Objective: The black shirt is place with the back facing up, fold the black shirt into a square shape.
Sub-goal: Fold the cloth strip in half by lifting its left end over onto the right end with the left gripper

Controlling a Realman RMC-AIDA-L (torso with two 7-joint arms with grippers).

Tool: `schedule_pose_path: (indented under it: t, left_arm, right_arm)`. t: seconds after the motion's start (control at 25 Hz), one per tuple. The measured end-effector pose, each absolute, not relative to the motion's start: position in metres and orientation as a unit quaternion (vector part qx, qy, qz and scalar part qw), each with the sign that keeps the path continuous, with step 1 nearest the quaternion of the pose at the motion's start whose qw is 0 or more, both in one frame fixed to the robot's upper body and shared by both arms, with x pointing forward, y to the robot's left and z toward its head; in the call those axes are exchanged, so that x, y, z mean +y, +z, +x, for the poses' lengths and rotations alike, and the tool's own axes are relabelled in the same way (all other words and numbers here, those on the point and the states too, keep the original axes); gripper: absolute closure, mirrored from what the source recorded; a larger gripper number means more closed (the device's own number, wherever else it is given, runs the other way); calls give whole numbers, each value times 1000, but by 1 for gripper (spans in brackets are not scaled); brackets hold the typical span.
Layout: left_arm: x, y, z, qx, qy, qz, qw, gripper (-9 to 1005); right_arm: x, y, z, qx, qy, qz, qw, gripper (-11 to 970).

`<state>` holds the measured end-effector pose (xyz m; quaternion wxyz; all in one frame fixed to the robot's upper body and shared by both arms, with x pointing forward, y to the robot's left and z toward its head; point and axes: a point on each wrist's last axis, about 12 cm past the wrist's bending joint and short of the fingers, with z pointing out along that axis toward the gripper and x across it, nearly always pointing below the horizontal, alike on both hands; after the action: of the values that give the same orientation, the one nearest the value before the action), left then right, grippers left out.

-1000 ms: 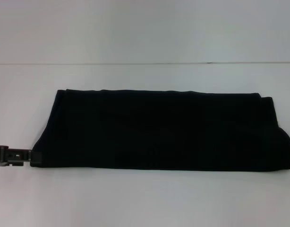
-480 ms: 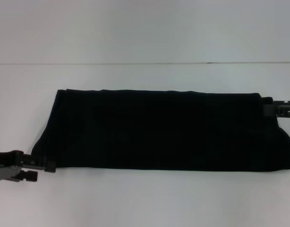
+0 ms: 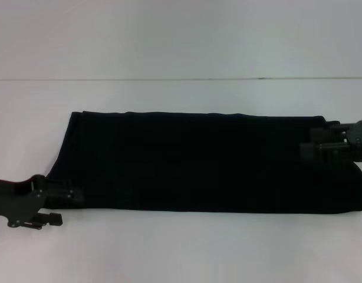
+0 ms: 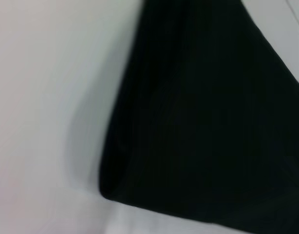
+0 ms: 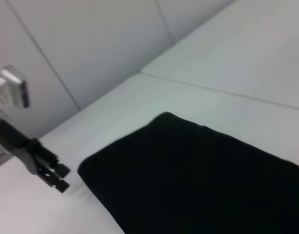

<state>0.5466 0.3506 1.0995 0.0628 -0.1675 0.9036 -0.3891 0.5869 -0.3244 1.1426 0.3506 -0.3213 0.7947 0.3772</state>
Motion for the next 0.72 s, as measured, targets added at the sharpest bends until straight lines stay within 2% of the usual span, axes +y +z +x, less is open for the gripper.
schedule_pose_path:
  t: [0.2,0.44,0.72]
  left_arm:
    - [355,1095,545,882,-404,-235,61,214]
    - [355,1088,544,864,-411,-287,49,213]
    - [355,1079,540,853,-406,-326,35,212]
  right_arm:
    - [-319,1149,589,780,388,-331,363,195]
    - [-316,1154,593,773,392,-332,373,42]
    - [-314,1157,595,764,399,-329,387,54]
